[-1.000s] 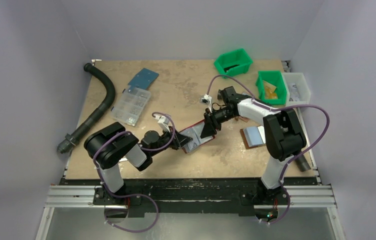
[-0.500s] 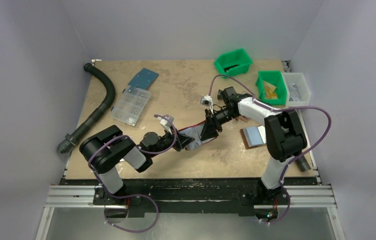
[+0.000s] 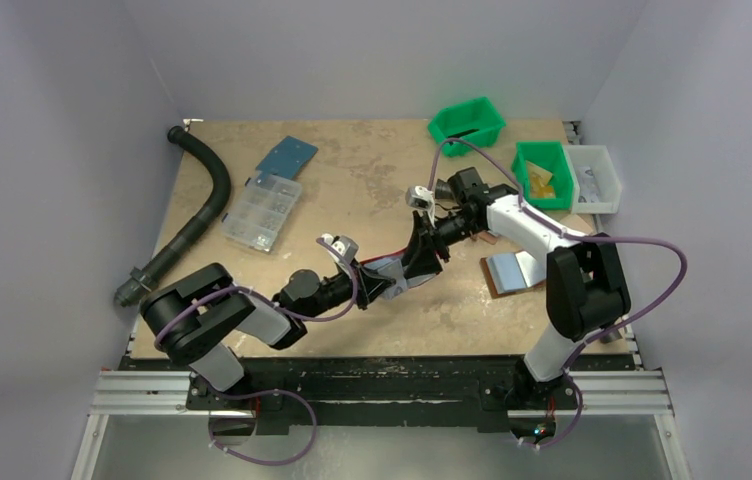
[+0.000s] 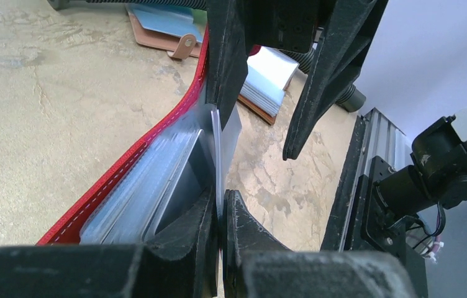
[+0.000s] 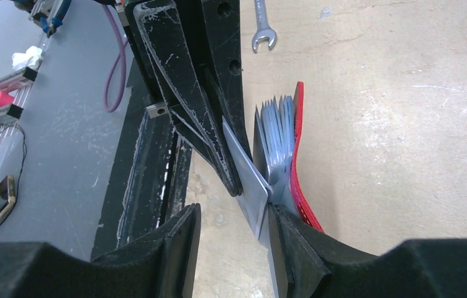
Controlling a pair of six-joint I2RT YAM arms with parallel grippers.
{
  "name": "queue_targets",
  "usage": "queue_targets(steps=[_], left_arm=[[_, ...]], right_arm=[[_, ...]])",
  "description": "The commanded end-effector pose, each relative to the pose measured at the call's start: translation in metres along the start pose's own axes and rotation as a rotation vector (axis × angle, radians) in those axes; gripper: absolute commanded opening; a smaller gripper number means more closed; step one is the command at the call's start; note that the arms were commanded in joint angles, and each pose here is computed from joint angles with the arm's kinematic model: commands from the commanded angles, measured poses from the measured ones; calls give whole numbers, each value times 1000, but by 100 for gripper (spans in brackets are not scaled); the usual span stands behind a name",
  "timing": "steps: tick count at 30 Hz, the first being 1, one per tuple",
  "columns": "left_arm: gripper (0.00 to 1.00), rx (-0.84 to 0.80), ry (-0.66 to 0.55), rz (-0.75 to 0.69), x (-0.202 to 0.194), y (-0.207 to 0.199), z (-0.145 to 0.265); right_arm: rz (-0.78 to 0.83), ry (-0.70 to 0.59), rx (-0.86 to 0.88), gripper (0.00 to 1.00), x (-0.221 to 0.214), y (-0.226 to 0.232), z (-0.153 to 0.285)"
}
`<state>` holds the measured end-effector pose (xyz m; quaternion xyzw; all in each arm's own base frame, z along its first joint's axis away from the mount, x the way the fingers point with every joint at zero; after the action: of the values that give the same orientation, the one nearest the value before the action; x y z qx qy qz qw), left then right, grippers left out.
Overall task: Take the credit cards out of the card holder
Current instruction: Remove the credit card from the card holder.
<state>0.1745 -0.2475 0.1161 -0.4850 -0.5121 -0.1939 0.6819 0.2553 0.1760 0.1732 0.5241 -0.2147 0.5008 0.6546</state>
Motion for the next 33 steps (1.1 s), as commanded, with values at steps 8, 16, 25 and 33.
queue_targets(steps=[8, 16, 25, 33], left_arm=[[0, -87, -135, -157, 26, -22, -1], [0, -106, -154, -167, 30, -29, -4], [0, -114, -176, -167, 35, -34, -6], [0, -115, -198, -164, 40, -37, -7]], right_arm=[[172, -49, 126, 52, 1, 21, 0], [169, -36, 136, 51, -1, 20, -3], [131, -16, -2, 52, 3, 12, -6], [137, 11, 57, 51, 1, 17, -19]])
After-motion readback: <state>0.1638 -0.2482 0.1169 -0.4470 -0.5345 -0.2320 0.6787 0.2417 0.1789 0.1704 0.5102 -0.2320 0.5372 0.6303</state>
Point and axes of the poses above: each gripper's point midway between its finger pads, its own z axis back along the fingers, its own y axis along the line the jaws close on, x = y × z, the point moved 9 cm from there along z, back along the fingers, and after that the axes turned 1 degree about -z, right-handed, at the moved point
